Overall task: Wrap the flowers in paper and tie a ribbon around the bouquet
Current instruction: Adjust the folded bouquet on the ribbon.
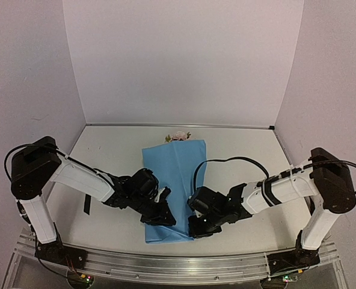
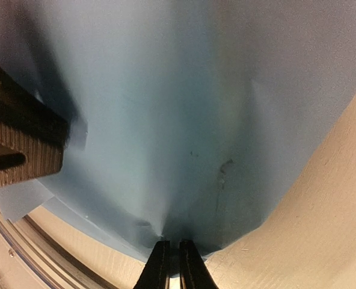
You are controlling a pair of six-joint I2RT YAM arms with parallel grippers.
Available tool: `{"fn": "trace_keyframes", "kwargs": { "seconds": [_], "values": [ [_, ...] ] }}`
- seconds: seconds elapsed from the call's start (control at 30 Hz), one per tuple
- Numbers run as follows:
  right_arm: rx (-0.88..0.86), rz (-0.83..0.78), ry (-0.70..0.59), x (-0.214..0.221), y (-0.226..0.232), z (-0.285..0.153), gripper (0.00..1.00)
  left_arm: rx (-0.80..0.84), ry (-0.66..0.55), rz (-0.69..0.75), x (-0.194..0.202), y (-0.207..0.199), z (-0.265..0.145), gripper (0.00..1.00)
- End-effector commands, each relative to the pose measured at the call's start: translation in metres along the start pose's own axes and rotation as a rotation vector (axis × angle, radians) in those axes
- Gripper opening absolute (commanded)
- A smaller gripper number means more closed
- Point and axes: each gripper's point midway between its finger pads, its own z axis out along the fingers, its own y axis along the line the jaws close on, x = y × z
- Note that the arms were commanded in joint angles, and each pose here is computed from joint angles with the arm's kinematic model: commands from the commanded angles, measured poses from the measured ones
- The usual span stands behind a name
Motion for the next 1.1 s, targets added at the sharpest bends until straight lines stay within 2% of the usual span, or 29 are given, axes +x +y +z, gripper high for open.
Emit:
{"fn": "trace_keyframes", "kwargs": {
  "seconds": [0.0, 0.43, 0.73, 0.83, 1.07],
  "values": [
    [0.129, 0.007, 0.096, 0.028, -0.033, 0.019, 0.09, 0.055, 0.018, 0.048, 0.008, -0.011, -0.007, 0.14],
    [0.137, 0.012, 0.095, 0.029, -0.035, 0.019, 0.08, -0.282, -0.018, 0.044, 0.007, 0.065, 0.000, 0.03],
    [0.121, 0.014, 0.052, 0.019, -0.028, 0.008, 0.09, -0.339, -0.025, 0.017, 0.006, 0.081, 0.004, 0.00],
    [0.094, 0.004, 0.003, 0.007, -0.016, -0.008, 0.13, -0.313, -0.046, 0.026, 0.000, 0.071, 0.004, 0.00],
    [0.052, -0.013, -0.150, -0.041, 0.012, -0.063, 0.34, -0.264, -0.102, 0.045, -0.017, 0.048, 0.000, 0.00]
  ]
}}
